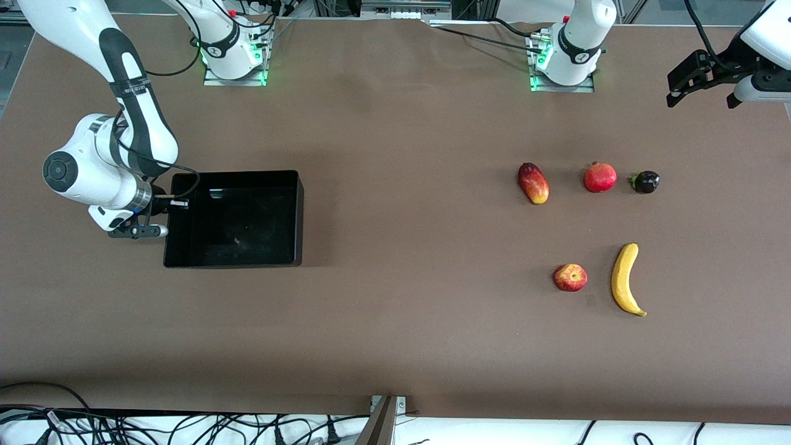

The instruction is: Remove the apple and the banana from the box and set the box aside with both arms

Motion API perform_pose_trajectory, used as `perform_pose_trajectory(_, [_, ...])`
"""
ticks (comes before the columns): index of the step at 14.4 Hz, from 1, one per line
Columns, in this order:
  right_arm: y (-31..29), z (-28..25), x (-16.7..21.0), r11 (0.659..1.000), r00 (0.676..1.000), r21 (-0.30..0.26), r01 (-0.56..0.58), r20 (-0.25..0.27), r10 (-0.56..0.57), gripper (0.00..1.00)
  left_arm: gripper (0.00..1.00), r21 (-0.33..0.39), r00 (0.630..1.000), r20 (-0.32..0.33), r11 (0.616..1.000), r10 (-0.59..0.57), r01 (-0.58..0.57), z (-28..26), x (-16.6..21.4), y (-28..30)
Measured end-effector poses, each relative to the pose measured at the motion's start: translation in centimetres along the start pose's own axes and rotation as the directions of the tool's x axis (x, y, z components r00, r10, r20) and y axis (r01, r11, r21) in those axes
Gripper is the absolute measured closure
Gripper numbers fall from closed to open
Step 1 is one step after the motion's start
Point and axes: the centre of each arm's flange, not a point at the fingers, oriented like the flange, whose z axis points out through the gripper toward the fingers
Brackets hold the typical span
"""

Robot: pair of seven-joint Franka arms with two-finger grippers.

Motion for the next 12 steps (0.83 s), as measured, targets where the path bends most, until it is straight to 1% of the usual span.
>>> perform_pose_trajectory(1, [-0.1,-0.5,0.3,1.0,1.0,0.0,-0.002,-0.007,0.002,0.76,0.0,0.0,1.0,0.0,1.0,0.0,0.0,0.0,0.0,0.0])
perform_pose_trajectory(2, [-0.2,-1.3,0.8,1.0,1.0,0.004,-0.004,-0.009,0.004,0.65,0.0,0.0,1.0,0.0,1.0,0.0,0.0,0.0,0.0,0.0])
perform_pose_trajectory(5, [-1.4,-6.4,2.9,0.999,1.0,0.033,-0.012,0.029,0.011,0.37,0.0,0.0,1.0,0.001,1.0,0.0,0.0,0.0,0.0,0.0])
perform_pose_trajectory(6, [-1.9,-8.5,3.6,0.999,0.999,0.041,-0.013,0.033,0.011,0.26,0.0,0.0,1.0,0.001,1.0,0.0,0.0,0.0,0.0,0.0])
perform_pose_trajectory(8, [-2.8,-12.9,4.5,0.998,1.0,0.051,-0.023,0.011,0.022,0.07,0.0,0.0,1.0,0.002,1.0,0.0,0.0,0.1,0.0,0.0])
perform_pose_trajectory(9, [-3.2,-15.0,4.7,0.998,0.999,0.055,-0.035,-0.011,0.035,0.0,0.0,0.0,1.0,0.002,1.0,0.0,0.0,0.1,0.0,0.0])
perform_pose_trajectory(11, [-4.3,-19.5,4.3,0.997,0.997,0.063,-0.042,-0.064,0.046,0.0,0.0,0.0,1.0,0.003,1.0,0.0,0.0,0.1,0.1,0.0])
perform_pose_trajectory(12, [-5.1,-21.9,3.6,0.998,0.996,0.06,-0.032,-0.079,0.037,0.0,0.0,0.0,1.0,0.003,1.0,0.0,0.0,0.1,0.1,0.0])
